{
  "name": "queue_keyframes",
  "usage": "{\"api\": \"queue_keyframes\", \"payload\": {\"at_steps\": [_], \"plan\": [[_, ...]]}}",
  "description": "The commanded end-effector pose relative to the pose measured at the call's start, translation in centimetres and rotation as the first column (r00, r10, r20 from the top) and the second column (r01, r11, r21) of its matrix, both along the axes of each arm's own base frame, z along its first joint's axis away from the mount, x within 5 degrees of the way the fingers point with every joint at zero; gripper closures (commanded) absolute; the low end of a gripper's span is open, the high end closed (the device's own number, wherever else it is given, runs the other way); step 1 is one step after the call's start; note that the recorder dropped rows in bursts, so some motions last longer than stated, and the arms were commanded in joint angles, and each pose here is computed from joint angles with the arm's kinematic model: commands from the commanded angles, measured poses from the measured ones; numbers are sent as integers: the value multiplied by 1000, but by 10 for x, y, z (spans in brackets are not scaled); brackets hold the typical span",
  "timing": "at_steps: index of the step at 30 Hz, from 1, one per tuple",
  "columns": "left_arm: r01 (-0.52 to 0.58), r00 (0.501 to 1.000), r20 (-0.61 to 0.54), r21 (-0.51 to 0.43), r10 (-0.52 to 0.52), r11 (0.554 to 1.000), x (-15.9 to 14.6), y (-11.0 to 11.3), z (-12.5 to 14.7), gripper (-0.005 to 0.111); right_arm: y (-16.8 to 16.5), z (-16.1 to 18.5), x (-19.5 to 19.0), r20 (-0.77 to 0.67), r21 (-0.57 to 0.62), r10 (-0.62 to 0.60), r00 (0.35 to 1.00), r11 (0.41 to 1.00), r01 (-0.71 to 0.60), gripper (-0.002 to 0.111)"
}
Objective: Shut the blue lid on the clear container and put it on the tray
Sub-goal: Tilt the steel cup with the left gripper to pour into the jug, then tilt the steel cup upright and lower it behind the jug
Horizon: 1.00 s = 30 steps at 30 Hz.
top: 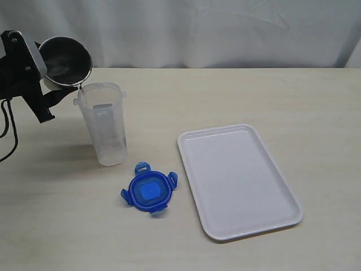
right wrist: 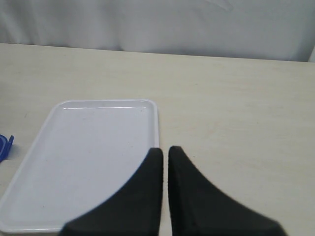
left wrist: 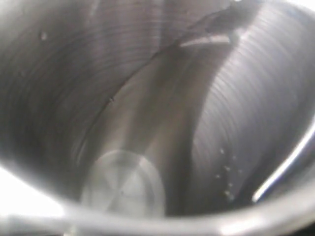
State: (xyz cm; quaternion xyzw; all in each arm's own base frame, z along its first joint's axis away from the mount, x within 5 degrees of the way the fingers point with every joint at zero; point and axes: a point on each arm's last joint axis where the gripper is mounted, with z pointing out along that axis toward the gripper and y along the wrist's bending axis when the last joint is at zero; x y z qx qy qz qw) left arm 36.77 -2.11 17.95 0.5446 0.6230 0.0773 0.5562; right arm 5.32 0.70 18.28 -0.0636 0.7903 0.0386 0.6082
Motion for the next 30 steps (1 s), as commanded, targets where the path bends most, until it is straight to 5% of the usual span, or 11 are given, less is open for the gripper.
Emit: {"api": "queue_keyframes", "payload": {"at_steps": [1,13,17,22,30], "plan": [[11,998,55,-117,-5,993,2,-16,17,107,0,-1,0,2,-2,3,1000,1000,-3,104],[-152,988,-80,-367,131,918,6,-15,22,107,0,-1,0,2,-2,3,1000,1000,-3,104],[-247,969,-143,-485,202,839,10,-10,25,107,0,-1,0,2,-2,3,1000,1000,-3,104],[-389,921,-264,-648,286,654,14,-2,29,107,0,-1,0,2,-2,3,1000,1000,-3,104],[-481,875,-404,-668,267,567,50,-1,6,107,0,-1,0,2,-2,3,1000,1000,-3,104]]}}
